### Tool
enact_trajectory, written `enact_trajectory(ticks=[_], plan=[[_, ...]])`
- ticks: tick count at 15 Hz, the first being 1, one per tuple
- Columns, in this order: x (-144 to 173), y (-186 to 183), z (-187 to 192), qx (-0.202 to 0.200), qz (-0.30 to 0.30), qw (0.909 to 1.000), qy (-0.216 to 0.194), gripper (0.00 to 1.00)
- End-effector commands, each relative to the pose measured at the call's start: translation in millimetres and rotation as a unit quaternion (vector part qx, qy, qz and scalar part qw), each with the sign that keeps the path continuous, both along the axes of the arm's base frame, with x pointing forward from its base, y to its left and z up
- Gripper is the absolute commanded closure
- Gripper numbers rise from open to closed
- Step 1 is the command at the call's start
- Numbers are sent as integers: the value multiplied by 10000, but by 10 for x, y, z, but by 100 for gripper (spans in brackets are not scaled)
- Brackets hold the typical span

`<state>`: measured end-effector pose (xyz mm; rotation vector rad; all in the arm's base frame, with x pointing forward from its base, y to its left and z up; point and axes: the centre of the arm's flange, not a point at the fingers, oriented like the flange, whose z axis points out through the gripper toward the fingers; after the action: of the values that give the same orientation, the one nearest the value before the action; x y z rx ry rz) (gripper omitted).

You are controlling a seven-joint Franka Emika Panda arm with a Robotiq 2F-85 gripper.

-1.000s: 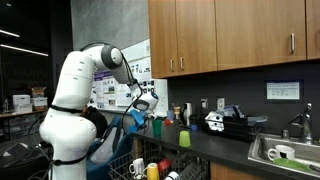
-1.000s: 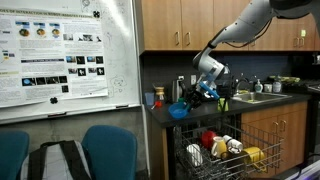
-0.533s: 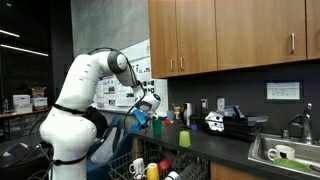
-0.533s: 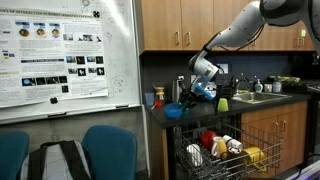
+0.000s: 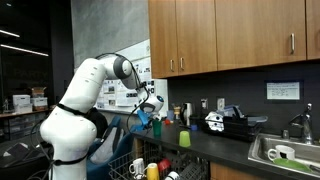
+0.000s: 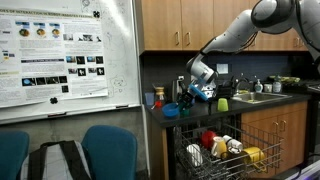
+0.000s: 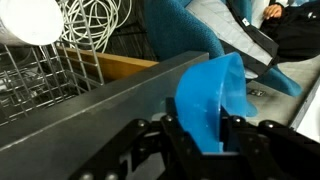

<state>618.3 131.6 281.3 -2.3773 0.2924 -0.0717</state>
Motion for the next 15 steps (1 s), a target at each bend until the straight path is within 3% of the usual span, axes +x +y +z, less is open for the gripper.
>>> enact_trajectory(ticks=[1, 4, 6, 9, 14, 15], plan=[[231, -12, -48, 16, -209, 9997, 121, 88], [311, -33, -94, -2, -306, 9994, 170, 88], [336, -47, -110, -2, -347, 9992, 189, 43], [334, -57, -122, -83, -423, 9989, 181, 35], [252, -89, -92, -203, -509, 9984, 109, 3], [211, -79, -81, -254, -488, 9984, 102, 0]])
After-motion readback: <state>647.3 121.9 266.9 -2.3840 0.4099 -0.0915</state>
